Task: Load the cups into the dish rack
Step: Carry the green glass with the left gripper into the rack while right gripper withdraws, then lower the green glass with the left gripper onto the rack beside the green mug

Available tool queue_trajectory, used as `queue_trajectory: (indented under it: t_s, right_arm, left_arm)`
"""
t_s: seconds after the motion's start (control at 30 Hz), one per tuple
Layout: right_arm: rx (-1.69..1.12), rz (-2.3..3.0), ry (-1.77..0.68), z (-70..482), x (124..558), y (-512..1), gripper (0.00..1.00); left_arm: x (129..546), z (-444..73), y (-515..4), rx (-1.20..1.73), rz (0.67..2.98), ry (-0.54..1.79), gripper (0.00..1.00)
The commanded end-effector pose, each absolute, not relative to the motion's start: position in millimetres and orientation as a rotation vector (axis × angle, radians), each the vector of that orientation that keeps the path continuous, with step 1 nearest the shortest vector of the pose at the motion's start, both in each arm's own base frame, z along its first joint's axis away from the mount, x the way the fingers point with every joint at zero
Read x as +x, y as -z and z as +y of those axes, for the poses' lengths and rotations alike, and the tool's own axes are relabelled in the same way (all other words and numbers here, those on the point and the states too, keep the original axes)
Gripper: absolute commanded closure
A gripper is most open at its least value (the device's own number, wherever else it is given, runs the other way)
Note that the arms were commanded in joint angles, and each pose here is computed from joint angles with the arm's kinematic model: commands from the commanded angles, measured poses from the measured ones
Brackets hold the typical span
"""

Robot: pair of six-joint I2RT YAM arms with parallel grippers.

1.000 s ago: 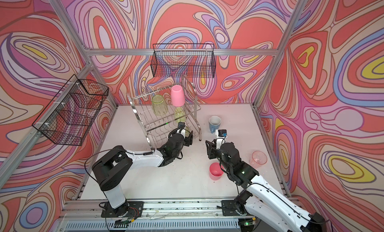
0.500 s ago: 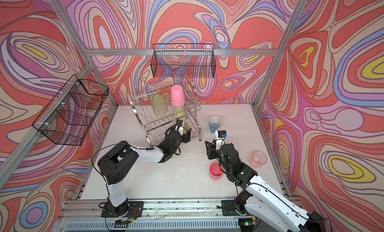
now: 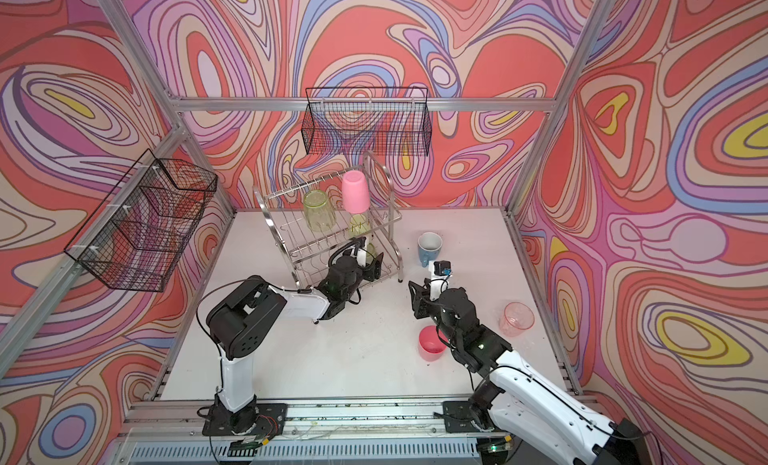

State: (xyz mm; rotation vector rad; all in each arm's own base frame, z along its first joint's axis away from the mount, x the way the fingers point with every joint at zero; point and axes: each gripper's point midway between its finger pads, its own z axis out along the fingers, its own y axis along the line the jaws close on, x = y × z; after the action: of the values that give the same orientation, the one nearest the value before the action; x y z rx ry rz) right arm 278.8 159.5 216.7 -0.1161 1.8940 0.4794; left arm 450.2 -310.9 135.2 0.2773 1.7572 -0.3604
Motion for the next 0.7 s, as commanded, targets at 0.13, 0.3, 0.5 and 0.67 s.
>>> queue_trajectory:
  t_s: [0.13, 0.3, 0.5, 0.67]
  right_arm:
    - [-0.133, 1.886, -0.476, 162, 280, -210, 0.51]
    - [-0.137, 1.875, -0.478, 163, 281, -208, 0.51]
    - [-0.146, 1.873, -0.480, 165, 282, -205, 0.51]
    - [-0.153, 1.871, -0.480, 166, 282, -205, 0.51]
  left_arm:
    - [470, -315, -151, 0.273, 1.679, 0.400, 0.32]
    - [476, -317, -151, 0.281, 1.669, 0.395, 0.31]
    - [479, -318, -146, 0.285, 1.670, 0.389, 0.28]
    - [480, -316, -140, 0.279, 1.684, 0.385, 0.22]
